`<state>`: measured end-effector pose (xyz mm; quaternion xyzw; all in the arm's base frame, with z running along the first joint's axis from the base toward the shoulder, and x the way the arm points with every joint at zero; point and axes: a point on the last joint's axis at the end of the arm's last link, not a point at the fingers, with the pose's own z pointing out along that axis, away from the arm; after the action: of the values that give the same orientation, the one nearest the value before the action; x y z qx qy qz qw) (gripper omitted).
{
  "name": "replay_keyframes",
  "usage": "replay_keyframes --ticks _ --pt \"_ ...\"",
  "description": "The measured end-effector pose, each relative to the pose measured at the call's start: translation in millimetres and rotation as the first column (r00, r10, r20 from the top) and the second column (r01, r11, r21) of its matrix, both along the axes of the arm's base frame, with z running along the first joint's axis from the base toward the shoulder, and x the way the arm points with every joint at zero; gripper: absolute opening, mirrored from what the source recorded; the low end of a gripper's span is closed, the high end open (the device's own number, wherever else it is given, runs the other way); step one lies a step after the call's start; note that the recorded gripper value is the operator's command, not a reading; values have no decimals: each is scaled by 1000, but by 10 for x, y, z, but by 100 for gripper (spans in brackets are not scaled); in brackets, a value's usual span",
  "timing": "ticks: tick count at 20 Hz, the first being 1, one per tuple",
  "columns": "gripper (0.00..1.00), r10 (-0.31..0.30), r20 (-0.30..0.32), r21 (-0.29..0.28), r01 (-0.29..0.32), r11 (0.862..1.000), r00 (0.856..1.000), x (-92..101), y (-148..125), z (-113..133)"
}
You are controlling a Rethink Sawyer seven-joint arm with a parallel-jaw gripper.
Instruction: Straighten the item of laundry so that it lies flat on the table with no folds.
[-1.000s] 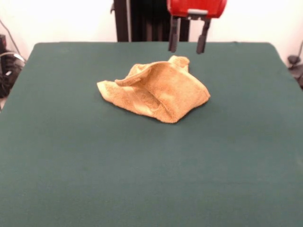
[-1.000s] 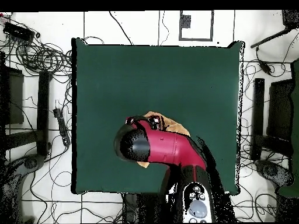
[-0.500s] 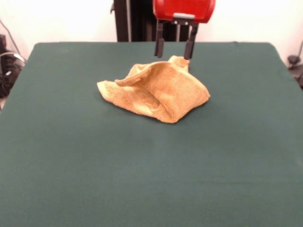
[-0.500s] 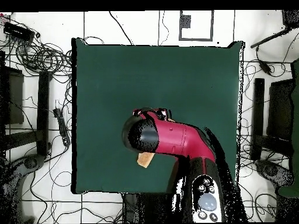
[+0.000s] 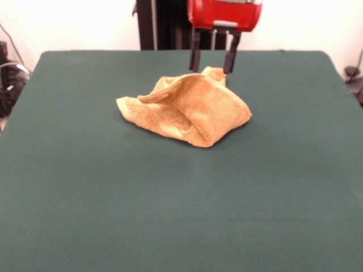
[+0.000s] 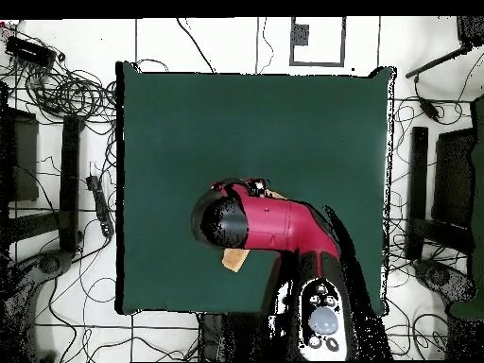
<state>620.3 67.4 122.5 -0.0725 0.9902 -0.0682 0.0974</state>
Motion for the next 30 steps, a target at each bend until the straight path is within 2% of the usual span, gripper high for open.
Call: replay_keyframes --ticks 6,9,14,18,22,26,30 --pt "100 22 -21 -7 -22 1000 1000 -85 201 -94" --pt "100 -7 -36 1 7 1000 999 -127 204 -137" --pt "100 -101 -49 18 102 995 994 -218 62 -219" --pt "100 -181 -35 27 182 983 983 -280 -77 -252" --pt "100 -226 -23 20 226 974 974 -360 -172 -265" --pt "100 -287 -10 13 287 958 958 -456 -253 -267" --pt "100 -383 9 20 383 924 924 -574 -333 -283"
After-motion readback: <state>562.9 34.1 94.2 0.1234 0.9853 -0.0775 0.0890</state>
